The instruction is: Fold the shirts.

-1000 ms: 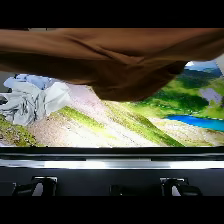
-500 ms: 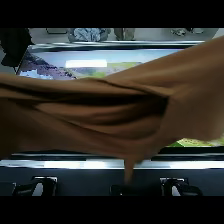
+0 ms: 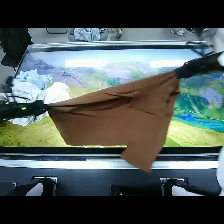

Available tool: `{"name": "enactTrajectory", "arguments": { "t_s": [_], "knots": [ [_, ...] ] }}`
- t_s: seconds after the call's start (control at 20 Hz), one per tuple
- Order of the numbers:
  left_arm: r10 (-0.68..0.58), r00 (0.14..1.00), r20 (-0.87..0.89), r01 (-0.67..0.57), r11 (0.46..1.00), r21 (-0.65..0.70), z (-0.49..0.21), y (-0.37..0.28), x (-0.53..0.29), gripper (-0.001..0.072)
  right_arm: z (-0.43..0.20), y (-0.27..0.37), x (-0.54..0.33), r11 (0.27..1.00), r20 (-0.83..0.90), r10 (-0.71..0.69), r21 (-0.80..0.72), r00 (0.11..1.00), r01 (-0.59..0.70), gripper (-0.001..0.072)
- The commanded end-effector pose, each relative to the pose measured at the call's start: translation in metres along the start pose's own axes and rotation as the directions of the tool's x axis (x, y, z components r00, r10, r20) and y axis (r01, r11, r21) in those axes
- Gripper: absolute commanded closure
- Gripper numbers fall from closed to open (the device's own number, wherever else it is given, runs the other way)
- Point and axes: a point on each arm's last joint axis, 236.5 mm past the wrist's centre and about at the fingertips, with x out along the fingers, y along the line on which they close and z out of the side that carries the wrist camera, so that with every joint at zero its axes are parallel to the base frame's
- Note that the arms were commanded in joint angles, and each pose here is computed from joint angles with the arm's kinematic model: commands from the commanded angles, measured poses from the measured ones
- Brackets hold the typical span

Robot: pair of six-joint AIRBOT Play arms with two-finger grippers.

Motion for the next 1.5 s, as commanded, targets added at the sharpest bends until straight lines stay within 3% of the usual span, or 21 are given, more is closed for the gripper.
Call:
{"name": "enactTrajectory", "arguments": {
  "t_s": [0.0,0.25,0.3,0.35,0.4,0.45,0.5,0.6,0.7,0.9,1.1,1.35,1.45],
  "knots": [
    [-0.079,0.995,-0.054,0.075,0.995,-0.072,0.017,0.018,0.078,0.0674,0.001,0.017,0.096,0.961,0.066,0.141,0.232,0.988,-0.152,0.0671],
    [-0.127,0.987,-0.102,0.116,0.988,-0.103,0.029,0.017,0.123,0.0674,-0.019,0.021,0.133,0.943,0.029,0.176,0.281,0.984,-0.177,0.0671],
    [-0.129,0.985,-0.116,0.116,0.987,-0.114,0.024,0.015,0.128,0.0637,-0.024,0.023,0.138,0.941,0.016,0.185,0.285,0.983,-0.182,0.067],
    [-0.135,0.983,-0.128,0.12,0.986,-0.113,0.021,0.012,0.128,0.0431,-0.024,0.022,0.139,0.941,0.017,0.183,0.287,0.983,-0.18,0.064],
    [-0.147,0.978,-0.147,0.132,0.985,-0.108,0.02,0.01,0.123,0.0114,-0.022,0.022,0.135,0.942,0.021,0.183,0.283,0.983,-0.182,0.0461],
    [-0.15,0.972,-0.179,0.136,0.986,-0.092,0.019,0.011,0.112,0.0069,-0.019,0.018,0.125,0.95,0.022,0.183,0.252,0.983,-0.183,0.0237],
    [-0.127,0.964,-0.233,0.11,0.99,-0.084,0.016,0.021,0.097,0.0079,-0.018,0.013,0.107,0.967,0.014,0.184,0.179,0.983,-0.184,0.0126],
    [-0.001,0.938,-0.347,-0.034,0.995,-0.093,0.002,0.059,0.061,0.0108,-0.036,-0.012,0.074,0.983,-0.054,0.161,0.103,0.986,-0.155,0.0076],
    [0.079,0.905,-0.418,-0.125,0.988,-0.085,-0.023,0.083,0.035,0.0107,-0.086,-0.03,0.05,0.97,-0.21,0.209,0.168,0.955,-0.176,0.0078],
    [0.038,0.87,-0.491,-0.128,0.98,-0.151,-0.1,0.081,0.048,0.0107,-0.173,-0.024,0.031,0.917,-0.418,0.373,0.301,0.828,-0.262,0.0077],
    [-0.005,0.869,-0.495,-0.108,0.974,-0.198,-0.137,0.071,0.076,0.0108,-0.208,0.005,0.032,0.877,-0.479,0.473,0.333,0.739,-0.346,0.0053],
    [0.048,0.919,-0.391,-0.131,0.974,-0.187,-0.116,0.066,0.098,0.0129,-0.233,0.017,0.051,0.86,-0.469,0.496,0.379,0.731,-0.34,0.0034],
    [0.06,0.93,-0.364,-0.142,0.969,-0.204,-0.11,0.065,0.103,0.0534,-0.242,0.026,0.062,0.846,-0.448,0.512,0.413,0.733,-0.338,0.0033]
  ]
}}
